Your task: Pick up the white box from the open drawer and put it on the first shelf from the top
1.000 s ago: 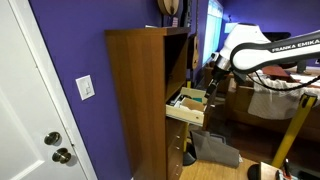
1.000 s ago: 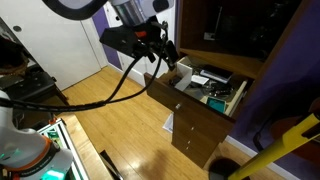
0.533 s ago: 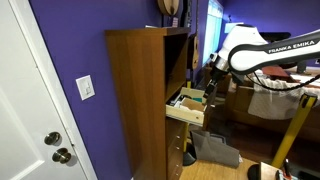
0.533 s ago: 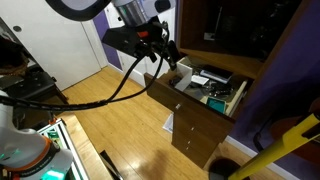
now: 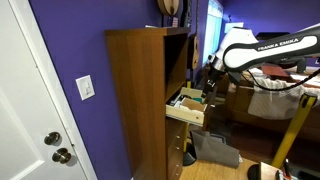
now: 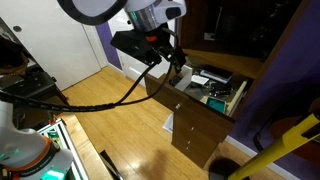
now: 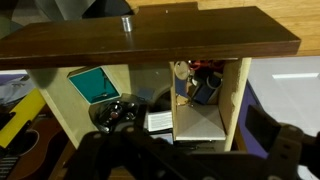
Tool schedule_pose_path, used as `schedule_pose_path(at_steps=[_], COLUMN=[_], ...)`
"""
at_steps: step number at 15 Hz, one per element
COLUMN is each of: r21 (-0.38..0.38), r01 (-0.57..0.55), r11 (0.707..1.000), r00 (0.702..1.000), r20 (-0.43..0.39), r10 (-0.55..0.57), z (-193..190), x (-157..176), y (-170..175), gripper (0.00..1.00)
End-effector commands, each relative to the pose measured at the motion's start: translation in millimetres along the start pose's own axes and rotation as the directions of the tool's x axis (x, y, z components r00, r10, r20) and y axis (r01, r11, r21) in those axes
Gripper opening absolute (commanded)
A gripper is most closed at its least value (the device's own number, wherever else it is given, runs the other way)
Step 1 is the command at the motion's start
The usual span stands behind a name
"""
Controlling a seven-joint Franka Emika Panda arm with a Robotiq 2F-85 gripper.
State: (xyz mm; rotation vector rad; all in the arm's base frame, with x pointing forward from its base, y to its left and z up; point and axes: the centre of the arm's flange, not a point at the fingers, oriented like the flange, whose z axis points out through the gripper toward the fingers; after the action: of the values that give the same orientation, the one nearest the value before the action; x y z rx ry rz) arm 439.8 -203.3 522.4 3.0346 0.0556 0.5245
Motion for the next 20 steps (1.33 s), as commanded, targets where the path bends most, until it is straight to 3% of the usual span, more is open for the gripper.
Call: schedule_pose_path(at_steps=[1,5,6,9,10,11,16,18,20], r21=[0.06,0.118,0.122,0.141,0.146,0.15,0.151,0.143,0.15], r01=[0.016,0.053,0.053,0.048,0.045,0.041,0.029,0.031,0.027], r11=[0.998,0.992,0.991,0.989,0.988,0.988,0.988,0.989,0.988], r00=[1.0,0.998,0.998,0.999,0.999,0.999,1.0,0.999,0.999], r20=[-0.008,-0.024,-0.025,-0.027,-0.023,-0.019,0.003,0.011,0.02], r10=[-0.016,-0.051,-0.051,-0.044,-0.042,-0.038,-0.03,-0.033,-0.03], z=[25.7,49.2,55.2,69.0,73.5,78.0,97.6,100.1,99.0], x=[18.5,26.8,29.4,37.2,38.9,41.2,50.0,52.5,55.8], y=[29.8,41.7,44.0,49.3,50.8,52.0,52.7,51.8,49.8], gripper=[1.0,1.0,0.95,0.75,0.62,0.55,0.37,0.11,0.0])
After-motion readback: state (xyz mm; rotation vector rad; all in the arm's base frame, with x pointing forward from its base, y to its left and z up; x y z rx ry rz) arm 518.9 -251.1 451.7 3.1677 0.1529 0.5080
